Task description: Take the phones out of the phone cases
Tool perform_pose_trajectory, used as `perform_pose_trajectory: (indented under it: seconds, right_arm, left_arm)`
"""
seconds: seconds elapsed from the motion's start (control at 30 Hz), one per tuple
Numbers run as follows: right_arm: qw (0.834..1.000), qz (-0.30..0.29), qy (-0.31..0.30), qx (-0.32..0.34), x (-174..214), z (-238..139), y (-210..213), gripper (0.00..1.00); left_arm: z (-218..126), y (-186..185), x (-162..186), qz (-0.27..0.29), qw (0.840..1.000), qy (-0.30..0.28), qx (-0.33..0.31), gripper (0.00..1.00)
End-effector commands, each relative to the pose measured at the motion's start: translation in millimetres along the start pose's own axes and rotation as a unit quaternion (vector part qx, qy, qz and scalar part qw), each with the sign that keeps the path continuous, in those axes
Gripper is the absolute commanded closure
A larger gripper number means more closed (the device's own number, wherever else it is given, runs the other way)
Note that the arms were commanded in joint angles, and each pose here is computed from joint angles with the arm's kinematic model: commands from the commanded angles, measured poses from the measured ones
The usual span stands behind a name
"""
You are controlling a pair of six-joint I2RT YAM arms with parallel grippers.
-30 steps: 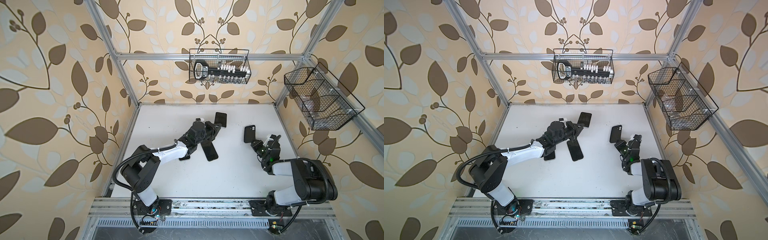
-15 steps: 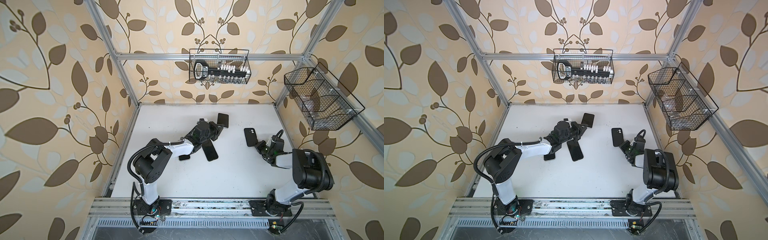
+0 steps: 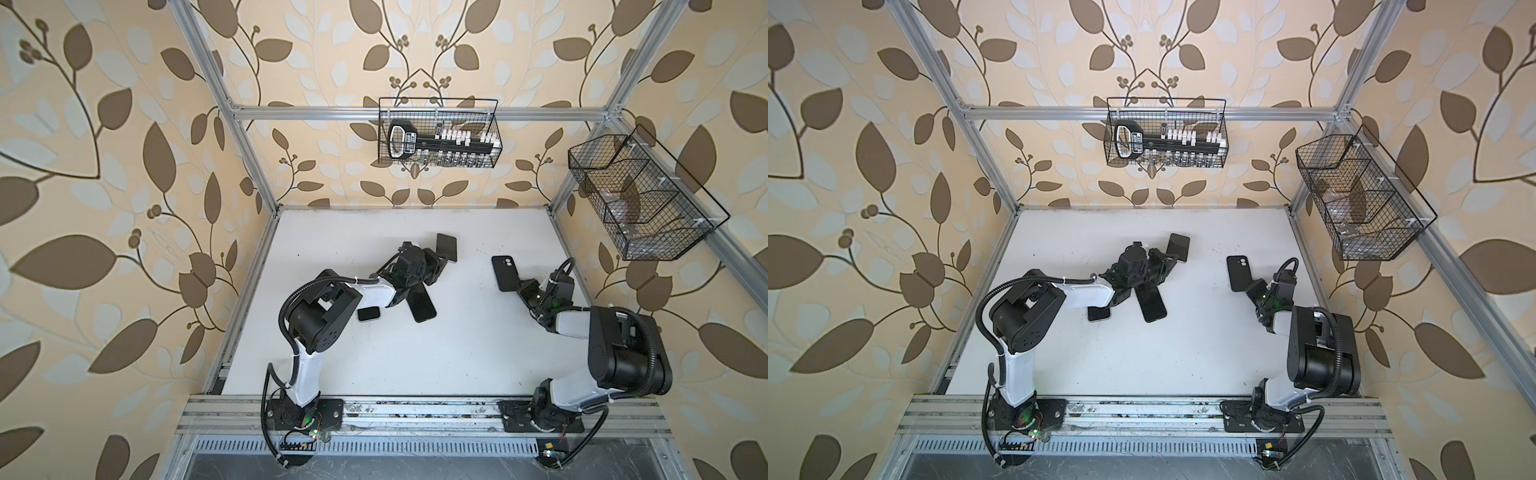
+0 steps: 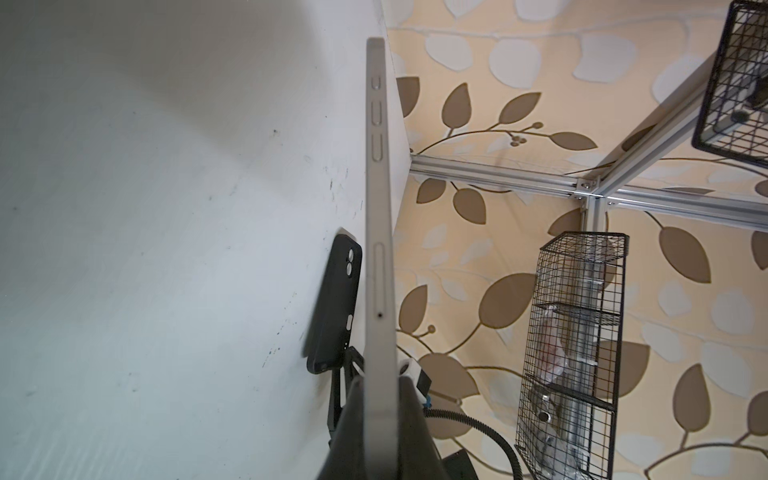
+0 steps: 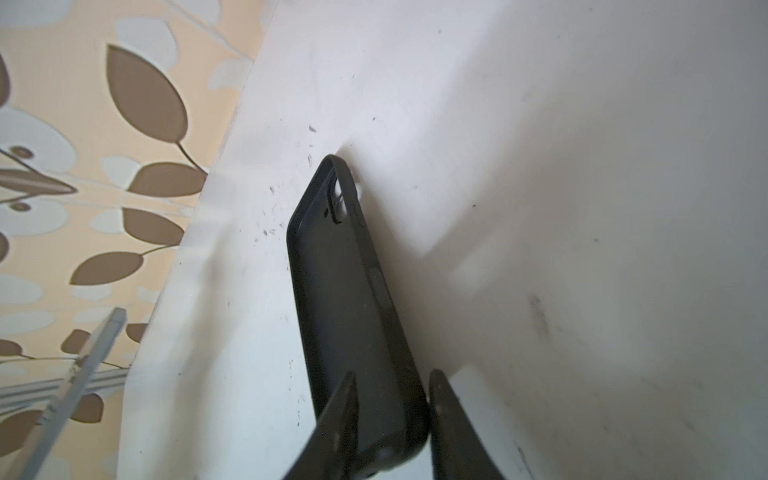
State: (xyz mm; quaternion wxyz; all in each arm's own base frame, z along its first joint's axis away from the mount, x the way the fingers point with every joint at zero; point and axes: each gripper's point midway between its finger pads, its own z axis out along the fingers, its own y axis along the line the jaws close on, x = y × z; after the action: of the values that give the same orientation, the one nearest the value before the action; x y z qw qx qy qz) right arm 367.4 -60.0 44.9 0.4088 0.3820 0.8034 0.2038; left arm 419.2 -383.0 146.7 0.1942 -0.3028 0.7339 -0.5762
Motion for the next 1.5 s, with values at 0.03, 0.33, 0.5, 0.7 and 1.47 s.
perform_pose_trajectory:
  seconds: [0.03,0.33,0.5,0.7,1.47]
  right_arm:
    - [0.999,0.000,-0.019,0.026,-4,-10,-11,0.51]
    - [0.998,-0.018,-0.051,0.008,-14,-38,5,0.25]
    - [0.996,-0.068,-0.051,-0.005,-8,-56,28,0.13]
    - [0.994,-0.097,-0.044,-0.026,7,-72,44,0.12]
    - [0.994,-0.098,-0.037,-0.026,27,-84,30,0.11]
  left_arm:
    - [-3,-60,-3,0.042,0.995,-0.019,0.084,1.00]
    - [5,-42,-5,0.051,0.995,-0.032,0.080,1.00]
    - [12,-26,-4,0.061,0.995,-0.043,0.071,1.00]
    - [16,-6,-4,0.057,0.994,-0.057,0.069,1.00]
    - [22,54,14,0.008,0.998,-0.058,0.033,1.00]
